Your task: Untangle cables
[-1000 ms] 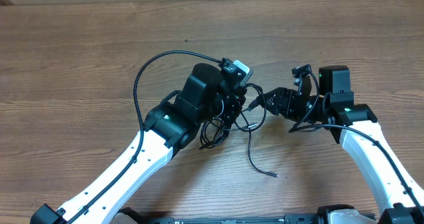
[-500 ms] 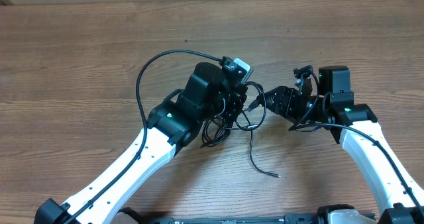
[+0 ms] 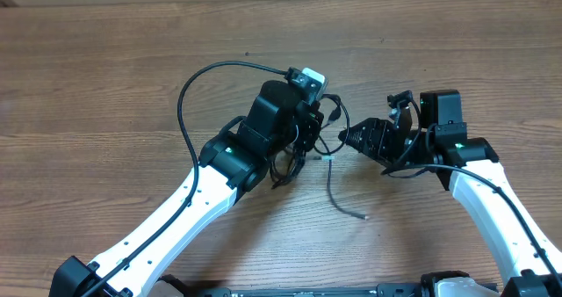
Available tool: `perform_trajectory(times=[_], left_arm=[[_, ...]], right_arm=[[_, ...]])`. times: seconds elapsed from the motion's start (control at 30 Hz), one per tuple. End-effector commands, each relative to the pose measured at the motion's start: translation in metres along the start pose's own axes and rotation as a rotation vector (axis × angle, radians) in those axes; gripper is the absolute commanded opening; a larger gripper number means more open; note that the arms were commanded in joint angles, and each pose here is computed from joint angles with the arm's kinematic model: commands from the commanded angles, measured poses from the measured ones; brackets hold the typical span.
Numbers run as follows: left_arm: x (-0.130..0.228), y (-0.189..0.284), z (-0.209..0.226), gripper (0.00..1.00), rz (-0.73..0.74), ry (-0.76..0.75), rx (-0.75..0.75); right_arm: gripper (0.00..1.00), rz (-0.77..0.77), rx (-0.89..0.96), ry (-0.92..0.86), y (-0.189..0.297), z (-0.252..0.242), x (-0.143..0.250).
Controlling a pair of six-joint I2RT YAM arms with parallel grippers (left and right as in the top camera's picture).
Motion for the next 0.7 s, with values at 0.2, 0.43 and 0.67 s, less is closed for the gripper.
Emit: perform_trajectory(times=[0.2, 0.43, 0.67], left_arm=[[-0.017, 0.001, -0.007, 0.04, -0.072, 0.008, 0.043], [-0.003, 0.001, -0.010, 0.04, -0.004, -0.054, 0.068], [0.014, 0.002, -0.016, 0.04, 0.075, -0.178, 0.121]], right_arm=[[0.67, -0.012, -0.026, 0.036, 0.004, 0.012, -0.002], [0.67, -0.081, 0.035, 0.043, 0.005, 0.005, -0.012], [0.72, -0.170, -0.008, 0.123, 0.017, 0.008, -0.033]])
Point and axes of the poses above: each gripper's point midway between its finger pads, its own y axis back along the fingers, its own z axis along the line the jaws close on, x = y × z, the point moved 5 cm from there along y, back along the fingers, and after that the axes turned 12 degrees about -y, right-handed, at the moved point
